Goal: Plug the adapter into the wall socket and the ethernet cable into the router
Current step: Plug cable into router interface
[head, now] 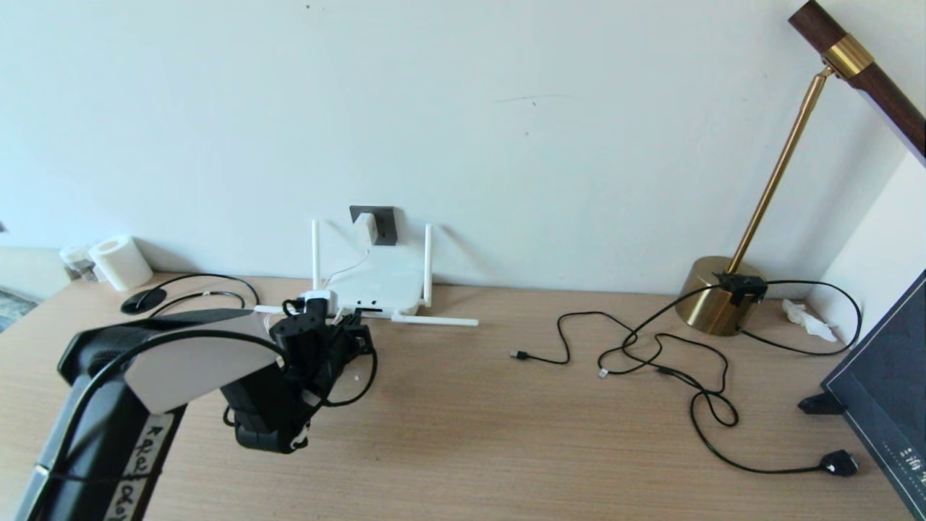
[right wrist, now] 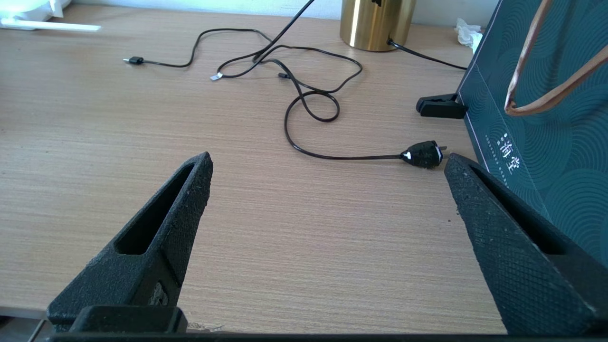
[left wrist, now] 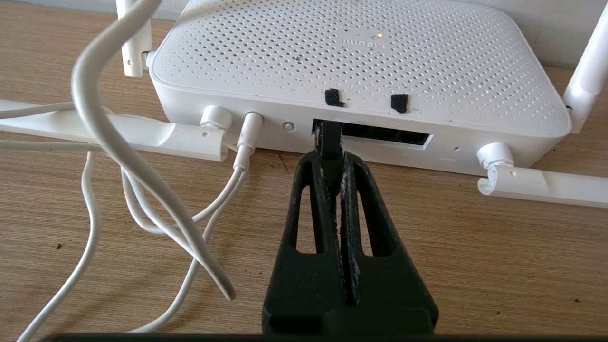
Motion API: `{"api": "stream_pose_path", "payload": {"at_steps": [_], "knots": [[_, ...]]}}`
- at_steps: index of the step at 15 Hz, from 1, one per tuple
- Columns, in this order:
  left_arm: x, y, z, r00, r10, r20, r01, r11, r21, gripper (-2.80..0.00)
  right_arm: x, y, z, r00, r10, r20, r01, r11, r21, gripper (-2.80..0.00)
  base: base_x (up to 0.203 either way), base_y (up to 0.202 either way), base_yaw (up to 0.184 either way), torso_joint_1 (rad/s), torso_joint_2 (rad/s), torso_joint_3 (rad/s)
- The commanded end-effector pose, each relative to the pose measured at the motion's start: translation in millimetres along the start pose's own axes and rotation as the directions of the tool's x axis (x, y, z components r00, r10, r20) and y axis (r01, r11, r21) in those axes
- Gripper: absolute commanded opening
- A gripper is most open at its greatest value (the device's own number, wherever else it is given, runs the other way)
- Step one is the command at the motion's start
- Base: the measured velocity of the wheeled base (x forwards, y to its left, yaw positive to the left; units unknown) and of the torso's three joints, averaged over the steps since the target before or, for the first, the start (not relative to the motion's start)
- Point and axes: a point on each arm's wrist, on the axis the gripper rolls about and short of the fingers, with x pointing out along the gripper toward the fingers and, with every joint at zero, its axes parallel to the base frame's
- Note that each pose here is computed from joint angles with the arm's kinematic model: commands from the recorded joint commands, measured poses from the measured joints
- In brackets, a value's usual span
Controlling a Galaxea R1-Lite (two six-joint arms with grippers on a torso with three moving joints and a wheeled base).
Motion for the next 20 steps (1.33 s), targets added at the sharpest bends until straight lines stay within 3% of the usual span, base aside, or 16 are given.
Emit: {"api": "stream_pose_path", "payload": {"at_steps": [1, 20], "knots": [[1.1, -0.1, -1.7, 1.0, 0.001, 0.003, -0.001, 1.0, -0.001, -2.8, 0.1, 0.0, 0.0, 1.0, 0.001, -0.002, -0.001, 1.0, 0.0, 0.0, 0.0, 0.0, 0.0, 0.0, 0.0, 0.0], [7.0, -1.2, 4.6, 1.0, 0.0, 0.019, 0.0, 1.0, -0.003, -2.8, 0.1, 0.0, 0.0, 1.0, 0.001, -0.002, -0.001, 1.0, 0.0, 0.0, 0.0, 0.0, 0.0, 0.0, 0.0, 0.0]]}}
